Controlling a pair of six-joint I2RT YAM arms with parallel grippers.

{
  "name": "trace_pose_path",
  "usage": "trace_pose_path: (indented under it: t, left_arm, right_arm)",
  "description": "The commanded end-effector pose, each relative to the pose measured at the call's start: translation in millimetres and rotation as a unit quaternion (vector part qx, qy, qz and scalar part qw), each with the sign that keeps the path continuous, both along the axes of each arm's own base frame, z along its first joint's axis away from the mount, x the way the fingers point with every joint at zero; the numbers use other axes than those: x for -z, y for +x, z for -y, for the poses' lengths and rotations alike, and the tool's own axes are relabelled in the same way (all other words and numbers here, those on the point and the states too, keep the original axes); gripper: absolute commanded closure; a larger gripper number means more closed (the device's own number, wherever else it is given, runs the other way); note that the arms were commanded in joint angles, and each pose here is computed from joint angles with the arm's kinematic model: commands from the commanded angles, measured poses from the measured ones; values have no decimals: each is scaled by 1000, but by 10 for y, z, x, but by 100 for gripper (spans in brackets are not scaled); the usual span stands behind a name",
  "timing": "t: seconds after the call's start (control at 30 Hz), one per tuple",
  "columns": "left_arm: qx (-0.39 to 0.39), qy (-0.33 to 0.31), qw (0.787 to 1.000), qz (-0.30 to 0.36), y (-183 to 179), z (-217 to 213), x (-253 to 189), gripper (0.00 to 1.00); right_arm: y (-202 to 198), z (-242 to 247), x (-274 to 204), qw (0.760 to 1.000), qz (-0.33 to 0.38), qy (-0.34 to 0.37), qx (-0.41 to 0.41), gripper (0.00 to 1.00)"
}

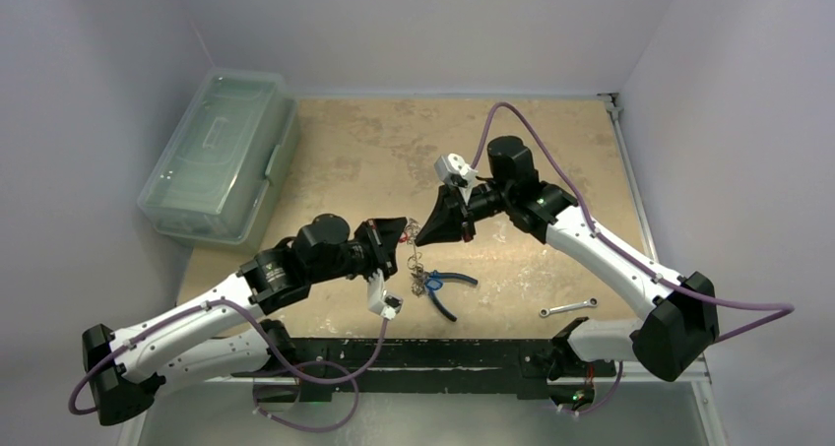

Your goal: Remove the keys from the keyring

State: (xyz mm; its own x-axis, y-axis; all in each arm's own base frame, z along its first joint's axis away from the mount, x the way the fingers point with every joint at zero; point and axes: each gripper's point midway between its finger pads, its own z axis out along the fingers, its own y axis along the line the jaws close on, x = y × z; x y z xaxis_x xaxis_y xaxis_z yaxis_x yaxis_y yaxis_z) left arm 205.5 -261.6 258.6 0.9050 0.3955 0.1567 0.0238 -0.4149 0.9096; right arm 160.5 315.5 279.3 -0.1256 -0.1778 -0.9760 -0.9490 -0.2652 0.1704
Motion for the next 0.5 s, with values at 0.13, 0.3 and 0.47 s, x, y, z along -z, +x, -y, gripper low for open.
trace_pose_path:
  t: [0.13,0.3,0.47]
  left_arm:
    - [-16,-36,999,-5,40,20,-250,100]
    - [-16,-48,999,-7,41,37,-342,100]
    - [9,-48,999,-21,-55,70,-409,100]
  right_arm:
    - [-98,57,-24,1000,22,8,-20,100]
    - [-100,58,21,999,26,4,-18,100]
    - [-69,48,81,999,33,-5,-10,100]
